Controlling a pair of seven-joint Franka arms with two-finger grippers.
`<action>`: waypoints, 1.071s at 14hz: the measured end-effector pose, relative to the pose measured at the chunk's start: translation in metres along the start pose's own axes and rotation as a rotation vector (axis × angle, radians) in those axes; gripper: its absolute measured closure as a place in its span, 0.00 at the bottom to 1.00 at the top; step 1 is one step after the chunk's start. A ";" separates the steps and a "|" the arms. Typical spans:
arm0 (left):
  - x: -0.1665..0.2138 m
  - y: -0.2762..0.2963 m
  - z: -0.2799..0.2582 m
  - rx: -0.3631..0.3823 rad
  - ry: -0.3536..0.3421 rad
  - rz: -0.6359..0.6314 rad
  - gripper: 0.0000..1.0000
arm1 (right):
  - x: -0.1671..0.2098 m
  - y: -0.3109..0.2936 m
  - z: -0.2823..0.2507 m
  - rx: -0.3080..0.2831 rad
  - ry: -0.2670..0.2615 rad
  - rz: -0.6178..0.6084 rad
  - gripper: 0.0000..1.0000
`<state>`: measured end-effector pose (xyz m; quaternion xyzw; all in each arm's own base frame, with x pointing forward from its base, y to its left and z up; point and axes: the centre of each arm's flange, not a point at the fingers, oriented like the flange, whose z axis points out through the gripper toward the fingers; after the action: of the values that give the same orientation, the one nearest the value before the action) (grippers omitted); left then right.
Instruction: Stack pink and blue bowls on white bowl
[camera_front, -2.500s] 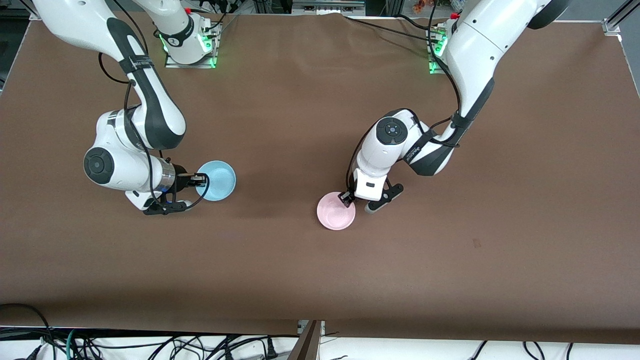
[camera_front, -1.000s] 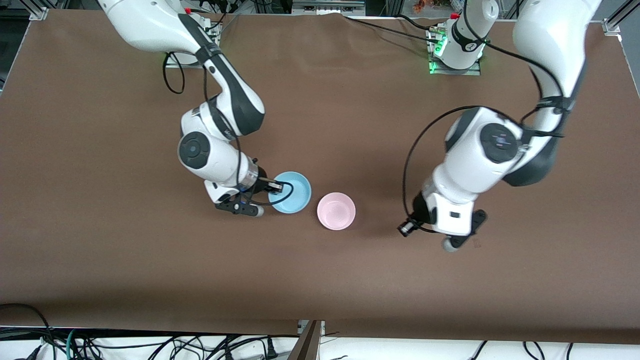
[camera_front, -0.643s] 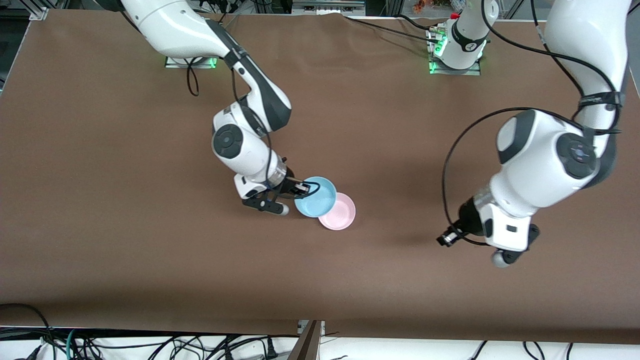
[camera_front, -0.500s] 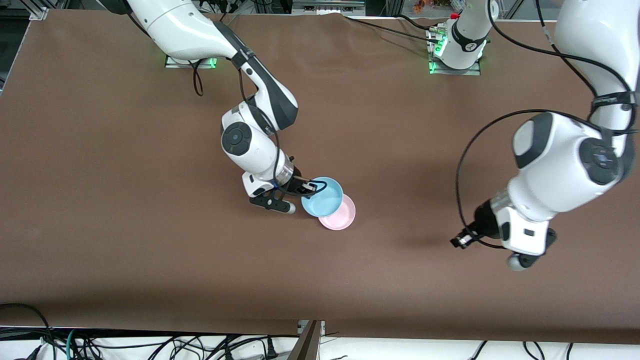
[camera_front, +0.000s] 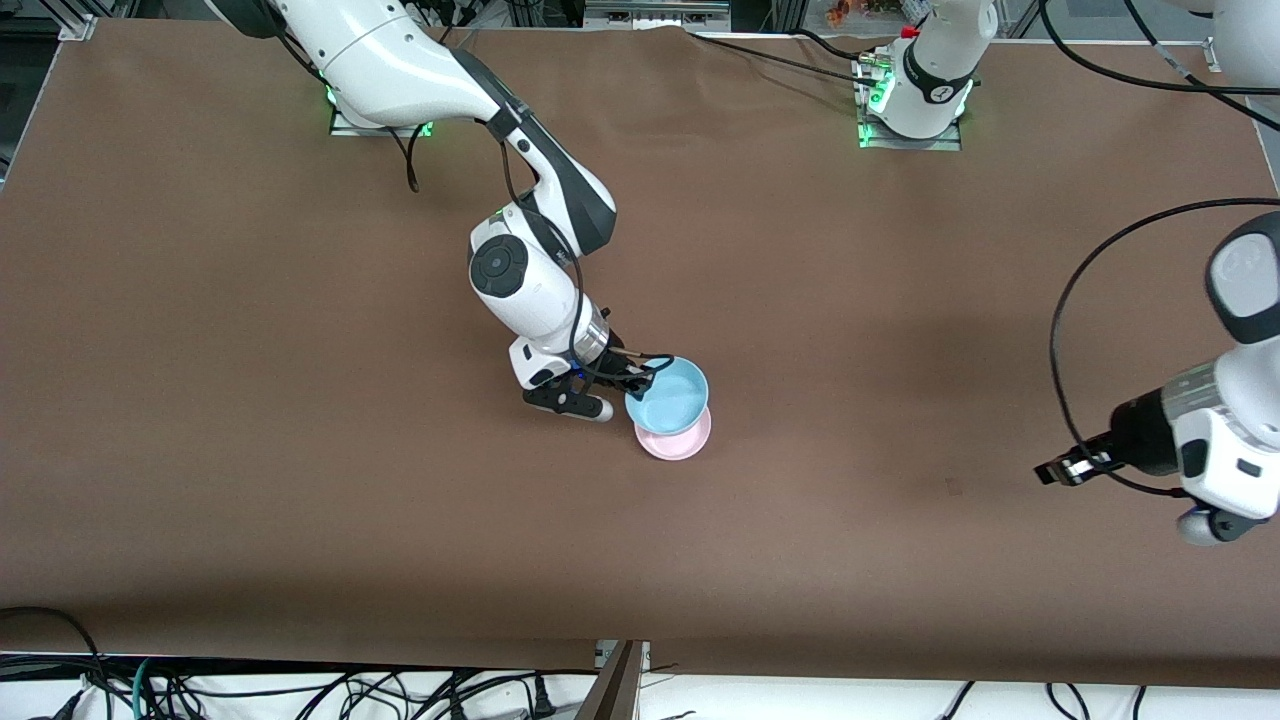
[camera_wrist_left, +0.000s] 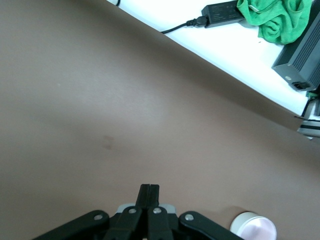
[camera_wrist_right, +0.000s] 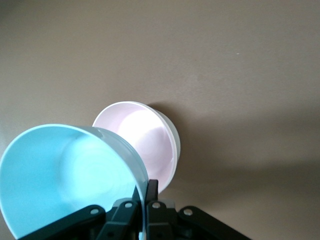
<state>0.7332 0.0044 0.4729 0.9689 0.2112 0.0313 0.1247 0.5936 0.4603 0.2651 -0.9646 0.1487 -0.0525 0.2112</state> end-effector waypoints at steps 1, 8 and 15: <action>0.001 -0.005 0.003 0.004 -0.007 0.013 0.99 | -0.002 0.000 0.005 0.009 0.009 -0.002 0.96; -0.007 -0.002 0.017 0.018 -0.037 0.035 0.99 | -0.001 0.006 0.023 0.034 0.043 0.001 0.96; -0.008 -0.002 0.018 0.021 -0.039 0.039 0.99 | 0.005 0.003 0.018 0.044 0.055 0.000 0.44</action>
<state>0.7272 -0.0011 0.4545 0.9745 0.1903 0.0125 0.1180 0.6004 0.4635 0.2476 -0.9580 0.1535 -0.0823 0.2280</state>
